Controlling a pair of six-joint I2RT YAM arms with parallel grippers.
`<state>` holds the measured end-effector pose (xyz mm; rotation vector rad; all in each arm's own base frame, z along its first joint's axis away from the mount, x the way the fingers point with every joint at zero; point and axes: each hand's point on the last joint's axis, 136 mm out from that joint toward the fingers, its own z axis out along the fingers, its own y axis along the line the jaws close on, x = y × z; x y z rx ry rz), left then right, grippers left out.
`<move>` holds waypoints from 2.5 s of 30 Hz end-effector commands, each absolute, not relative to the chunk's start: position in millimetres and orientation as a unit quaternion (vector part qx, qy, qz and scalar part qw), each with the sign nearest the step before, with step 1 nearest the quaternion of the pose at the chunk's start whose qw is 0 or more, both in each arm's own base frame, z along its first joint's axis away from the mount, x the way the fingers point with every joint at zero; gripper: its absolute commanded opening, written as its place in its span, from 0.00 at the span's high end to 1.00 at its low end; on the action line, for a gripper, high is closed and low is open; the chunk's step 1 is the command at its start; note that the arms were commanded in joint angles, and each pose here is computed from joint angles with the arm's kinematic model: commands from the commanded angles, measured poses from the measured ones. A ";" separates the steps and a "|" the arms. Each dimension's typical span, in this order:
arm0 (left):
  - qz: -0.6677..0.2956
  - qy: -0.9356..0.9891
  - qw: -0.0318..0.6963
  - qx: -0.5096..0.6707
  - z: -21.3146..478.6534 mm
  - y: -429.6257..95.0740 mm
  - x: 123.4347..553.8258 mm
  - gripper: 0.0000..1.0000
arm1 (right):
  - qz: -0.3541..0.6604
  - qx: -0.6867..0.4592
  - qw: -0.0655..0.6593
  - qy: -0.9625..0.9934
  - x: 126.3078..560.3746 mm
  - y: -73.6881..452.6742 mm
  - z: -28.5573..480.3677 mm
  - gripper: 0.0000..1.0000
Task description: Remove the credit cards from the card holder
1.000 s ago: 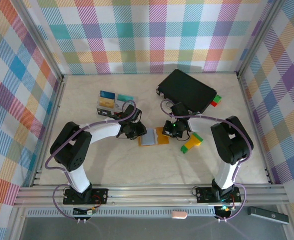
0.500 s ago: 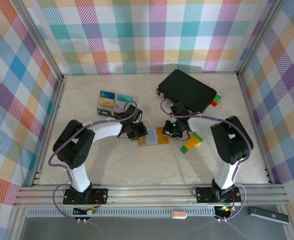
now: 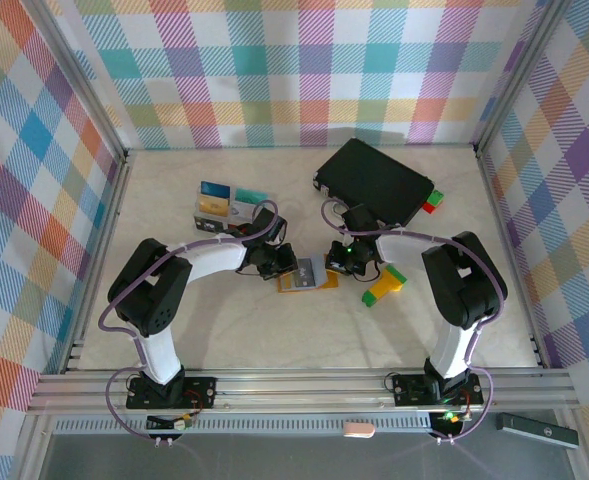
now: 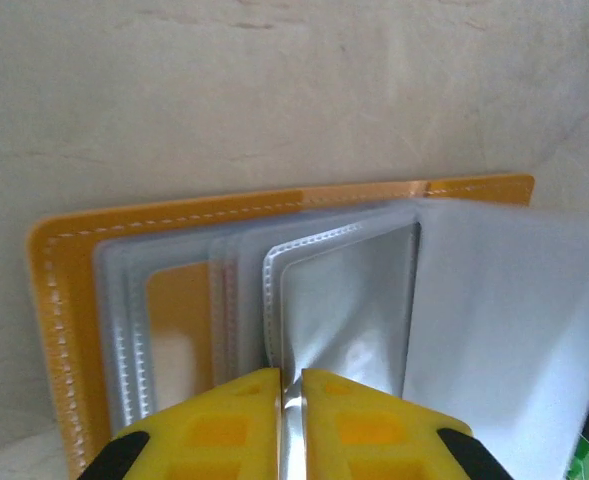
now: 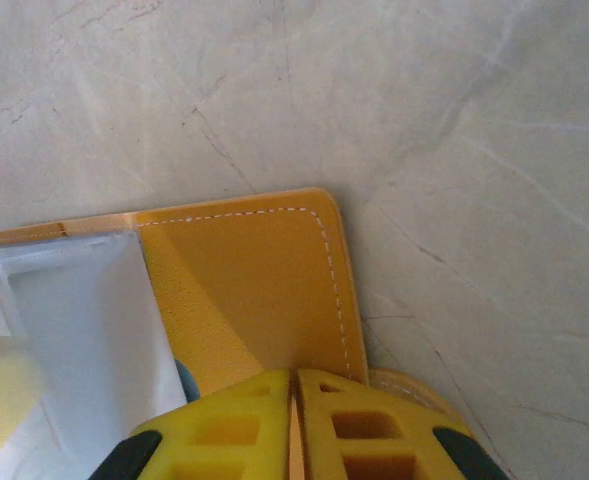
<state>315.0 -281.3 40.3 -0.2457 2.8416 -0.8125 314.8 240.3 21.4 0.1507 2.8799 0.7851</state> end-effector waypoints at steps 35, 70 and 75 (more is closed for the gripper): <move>-0.280 0.948 0.131 -0.075 70.4 -281.9 319.4 0.78 | 0.364 -0.023 0.095 0.926 309.3 270.6 86.8 0.78; -0.205 0.969 0.094 -0.098 13.3 -258.2 308.0 0.88 | 0.408 -0.026 0.027 0.912 311.0 292.5 31.1 0.86; -0.204 0.969 0.095 -0.098 13.8 -257.7 308.2 0.88 | 0.412 -0.025 0.022 0.911 310.7 293.6 28.8 0.88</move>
